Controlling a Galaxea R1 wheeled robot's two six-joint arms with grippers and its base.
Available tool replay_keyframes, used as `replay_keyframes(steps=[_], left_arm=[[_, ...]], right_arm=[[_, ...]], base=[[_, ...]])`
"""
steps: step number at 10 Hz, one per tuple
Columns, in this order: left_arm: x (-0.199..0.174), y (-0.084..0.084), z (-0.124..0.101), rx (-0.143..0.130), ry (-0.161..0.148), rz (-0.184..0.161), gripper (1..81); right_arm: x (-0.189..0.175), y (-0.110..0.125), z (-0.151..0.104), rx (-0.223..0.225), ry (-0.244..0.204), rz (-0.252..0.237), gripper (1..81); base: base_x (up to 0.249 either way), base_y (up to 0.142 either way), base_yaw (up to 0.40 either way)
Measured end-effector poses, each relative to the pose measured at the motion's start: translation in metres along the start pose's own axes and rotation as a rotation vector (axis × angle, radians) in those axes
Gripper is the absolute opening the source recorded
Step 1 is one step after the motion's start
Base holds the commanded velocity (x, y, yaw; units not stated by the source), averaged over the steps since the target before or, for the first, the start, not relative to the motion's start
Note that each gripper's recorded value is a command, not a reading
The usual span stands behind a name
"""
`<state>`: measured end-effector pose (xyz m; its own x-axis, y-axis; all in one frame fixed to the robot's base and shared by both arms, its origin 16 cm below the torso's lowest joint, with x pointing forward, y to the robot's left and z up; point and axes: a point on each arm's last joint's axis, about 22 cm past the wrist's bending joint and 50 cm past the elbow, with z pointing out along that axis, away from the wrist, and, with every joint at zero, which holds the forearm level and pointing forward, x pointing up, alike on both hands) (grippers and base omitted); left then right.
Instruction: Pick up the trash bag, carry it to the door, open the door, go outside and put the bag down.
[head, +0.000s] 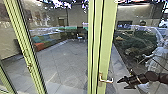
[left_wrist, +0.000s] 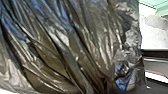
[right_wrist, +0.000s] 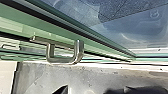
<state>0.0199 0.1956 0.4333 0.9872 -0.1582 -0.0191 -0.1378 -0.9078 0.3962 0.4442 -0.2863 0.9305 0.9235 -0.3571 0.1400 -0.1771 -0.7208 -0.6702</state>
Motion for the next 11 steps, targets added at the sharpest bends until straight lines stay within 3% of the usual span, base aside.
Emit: replay_keyframes(steps=[2,6,11], left_arm=[[0.000,-0.003,0.000,0.010,-0.001,-0.005,1.0],[0.000,-0.004,0.000,0.011,-0.002,-0.007,1.0],[0.000,-0.006,0.000,0.014,-0.003,-0.011,1.0]], right_arm=[[0.009,-0.008,0.017,0.002,-0.001,0.039,81.1],[0.029,-0.014,0.040,-0.002,0.019,0.200,81.1],[0.036,-0.038,0.081,-0.002,-0.002,0.302,81.1]], base=[[0.000,0.000,0.000],[0.000,0.000,0.000],[0.000,0.000,0.000]])
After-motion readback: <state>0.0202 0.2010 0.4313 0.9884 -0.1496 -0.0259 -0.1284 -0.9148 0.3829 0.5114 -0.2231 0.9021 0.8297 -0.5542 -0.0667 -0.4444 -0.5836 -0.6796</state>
